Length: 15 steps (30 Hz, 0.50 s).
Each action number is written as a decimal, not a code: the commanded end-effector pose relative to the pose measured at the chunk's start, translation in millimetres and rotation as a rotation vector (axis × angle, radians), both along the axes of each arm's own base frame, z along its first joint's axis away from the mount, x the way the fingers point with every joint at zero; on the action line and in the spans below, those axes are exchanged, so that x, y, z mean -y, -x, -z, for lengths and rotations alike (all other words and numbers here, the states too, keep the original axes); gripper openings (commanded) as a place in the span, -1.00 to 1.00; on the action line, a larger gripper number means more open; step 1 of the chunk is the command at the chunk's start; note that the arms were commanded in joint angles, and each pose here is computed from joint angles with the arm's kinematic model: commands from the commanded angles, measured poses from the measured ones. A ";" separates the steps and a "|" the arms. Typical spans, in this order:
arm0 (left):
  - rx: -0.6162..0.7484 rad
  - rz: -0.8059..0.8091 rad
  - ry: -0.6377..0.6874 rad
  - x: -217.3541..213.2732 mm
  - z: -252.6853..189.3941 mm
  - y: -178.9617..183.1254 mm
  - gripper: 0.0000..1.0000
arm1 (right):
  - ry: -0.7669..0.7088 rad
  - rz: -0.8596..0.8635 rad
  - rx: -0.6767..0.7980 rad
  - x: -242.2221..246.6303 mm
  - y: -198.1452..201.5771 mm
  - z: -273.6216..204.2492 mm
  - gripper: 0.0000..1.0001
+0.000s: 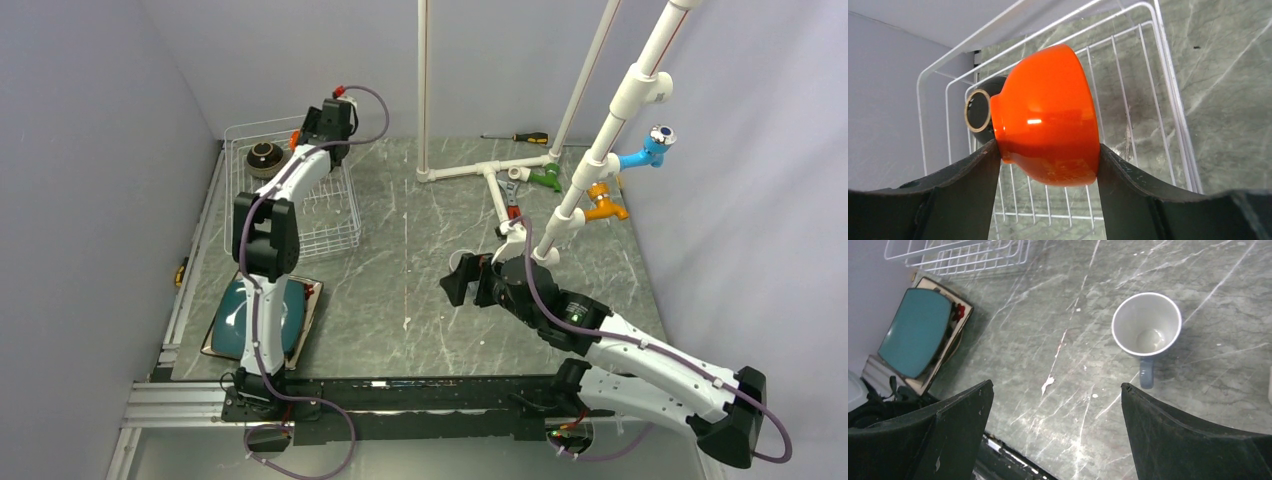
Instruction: Load the mixed dishes into the dish rack
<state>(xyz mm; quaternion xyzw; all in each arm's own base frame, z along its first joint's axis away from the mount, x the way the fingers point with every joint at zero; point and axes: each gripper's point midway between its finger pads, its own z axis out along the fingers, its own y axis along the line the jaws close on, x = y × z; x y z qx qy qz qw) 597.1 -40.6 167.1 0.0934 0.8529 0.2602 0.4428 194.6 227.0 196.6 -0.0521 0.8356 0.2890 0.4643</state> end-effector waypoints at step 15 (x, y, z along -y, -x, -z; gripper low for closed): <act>0.068 -0.005 -0.217 1.3 20.6 -46.2 -1.00 | -0.078 -0.021 -0.083 -9.7 -17.7 11.6 0.99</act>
